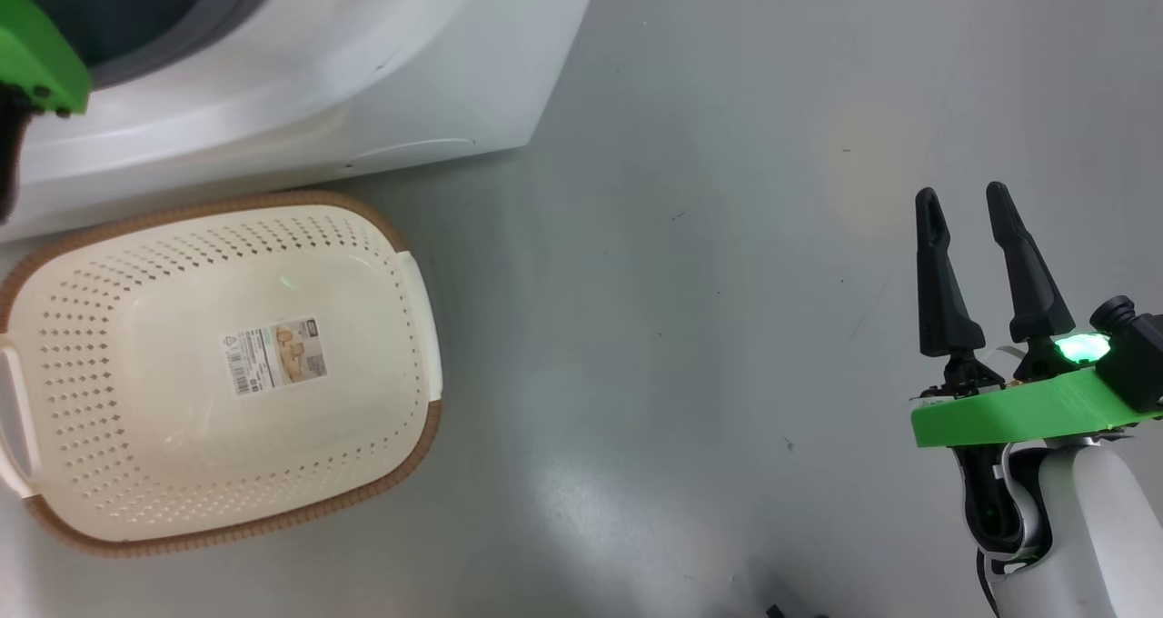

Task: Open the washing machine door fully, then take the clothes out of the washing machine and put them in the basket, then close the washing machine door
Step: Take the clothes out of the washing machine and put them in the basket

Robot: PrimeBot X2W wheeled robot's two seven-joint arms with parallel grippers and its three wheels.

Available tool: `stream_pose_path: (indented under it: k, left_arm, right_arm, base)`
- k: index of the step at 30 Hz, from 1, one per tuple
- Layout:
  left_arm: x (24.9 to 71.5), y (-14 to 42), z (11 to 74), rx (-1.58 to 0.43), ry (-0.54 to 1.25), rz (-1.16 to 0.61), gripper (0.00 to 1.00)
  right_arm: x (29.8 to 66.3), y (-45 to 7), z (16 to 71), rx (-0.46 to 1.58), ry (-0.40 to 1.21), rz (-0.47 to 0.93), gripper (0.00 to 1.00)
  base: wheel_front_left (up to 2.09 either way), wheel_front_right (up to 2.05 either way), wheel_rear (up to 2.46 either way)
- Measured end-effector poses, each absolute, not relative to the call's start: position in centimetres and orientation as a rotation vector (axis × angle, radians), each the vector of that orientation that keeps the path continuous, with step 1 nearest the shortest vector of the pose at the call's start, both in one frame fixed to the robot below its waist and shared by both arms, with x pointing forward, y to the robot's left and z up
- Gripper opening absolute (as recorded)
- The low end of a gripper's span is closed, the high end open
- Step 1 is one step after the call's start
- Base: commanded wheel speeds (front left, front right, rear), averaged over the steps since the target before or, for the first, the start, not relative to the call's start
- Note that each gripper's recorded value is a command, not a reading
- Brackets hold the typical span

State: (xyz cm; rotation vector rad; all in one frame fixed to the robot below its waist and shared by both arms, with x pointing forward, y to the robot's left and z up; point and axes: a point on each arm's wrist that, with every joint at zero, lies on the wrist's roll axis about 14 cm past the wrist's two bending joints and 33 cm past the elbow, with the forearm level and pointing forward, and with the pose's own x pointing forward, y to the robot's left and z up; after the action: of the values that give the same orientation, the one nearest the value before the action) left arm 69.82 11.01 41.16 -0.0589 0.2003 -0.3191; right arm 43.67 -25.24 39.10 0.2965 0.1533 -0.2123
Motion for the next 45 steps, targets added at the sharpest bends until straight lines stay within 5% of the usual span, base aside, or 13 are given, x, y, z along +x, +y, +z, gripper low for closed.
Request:
stream_pose_path:
  k: [45]
  left_arm:
    - [54.3, 18.1, 60.8, -0.204, -0.503, -0.098, 0.00]
  right_arm:
    - [45.0, -21.4, 42.4, 0.300, 0.073, -0.093, 1.00]
  base:
    - [0.00, 0.00, 0.00]
